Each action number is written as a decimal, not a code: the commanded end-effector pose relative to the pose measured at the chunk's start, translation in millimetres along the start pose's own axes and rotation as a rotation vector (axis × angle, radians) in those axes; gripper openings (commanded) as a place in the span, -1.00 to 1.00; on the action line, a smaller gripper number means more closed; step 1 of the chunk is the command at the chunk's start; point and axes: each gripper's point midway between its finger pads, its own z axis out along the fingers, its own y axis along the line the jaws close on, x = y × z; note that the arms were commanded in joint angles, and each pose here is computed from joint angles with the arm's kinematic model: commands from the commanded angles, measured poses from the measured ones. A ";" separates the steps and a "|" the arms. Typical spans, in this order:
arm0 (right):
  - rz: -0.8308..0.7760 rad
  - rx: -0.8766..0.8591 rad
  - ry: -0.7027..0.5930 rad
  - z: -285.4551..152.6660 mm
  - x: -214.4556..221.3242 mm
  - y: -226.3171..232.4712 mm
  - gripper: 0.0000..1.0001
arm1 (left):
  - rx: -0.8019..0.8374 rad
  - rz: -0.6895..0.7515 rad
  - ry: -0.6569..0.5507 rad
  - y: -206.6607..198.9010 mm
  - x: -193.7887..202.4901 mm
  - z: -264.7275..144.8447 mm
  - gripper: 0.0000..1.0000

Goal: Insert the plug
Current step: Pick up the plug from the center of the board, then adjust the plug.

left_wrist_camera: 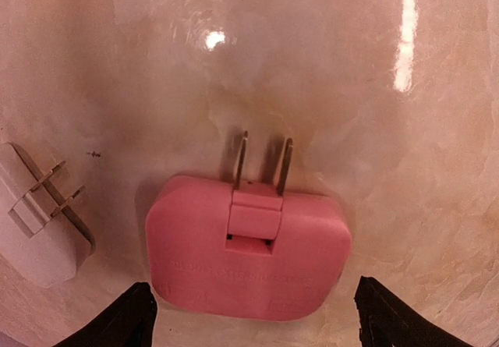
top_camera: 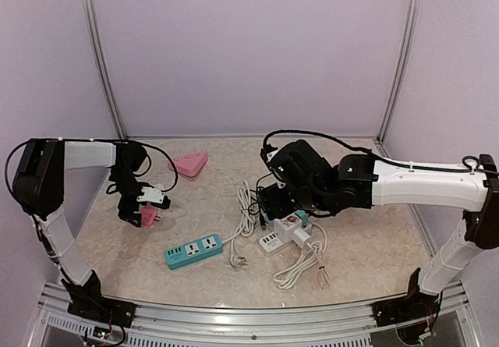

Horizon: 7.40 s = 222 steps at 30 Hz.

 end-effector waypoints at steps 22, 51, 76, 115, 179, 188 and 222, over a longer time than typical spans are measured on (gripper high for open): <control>-0.046 0.010 0.042 11.9 1.8 9.3 0.52 | 0.072 0.198 -0.007 -35.0 -31.2 10.4 -0.09; 0.290 -0.856 -0.254 -13.3 -122.3 121.6 0.28 | -0.473 0.351 -0.046 -71.1 -154.3 -238.3 -0.24; 0.235 -1.045 -0.248 -2.8 -116.9 179.3 -0.51 | -0.552 0.458 -0.091 -92.7 -191.6 -256.0 -0.26; -0.047 -1.057 -0.935 -139.5 -143.1 171.4 -1.00 | 0.109 -0.084 -1.004 -166.4 -201.5 -345.3 -0.13; -0.161 -1.055 -0.798 -141.4 -125.5 156.0 -1.00 | -0.055 -0.037 -1.042 -172.3 -190.9 -350.3 0.36; -0.173 -1.082 -0.863 -154.5 -129.0 161.1 -1.00 | -0.027 -0.010 -1.135 -174.0 -214.8 -372.4 0.27; -0.375 -0.815 -0.498 -102.9 -122.6 160.2 -0.15 | -0.134 -0.076 -0.941 -151.0 -217.5 -325.8 -1.00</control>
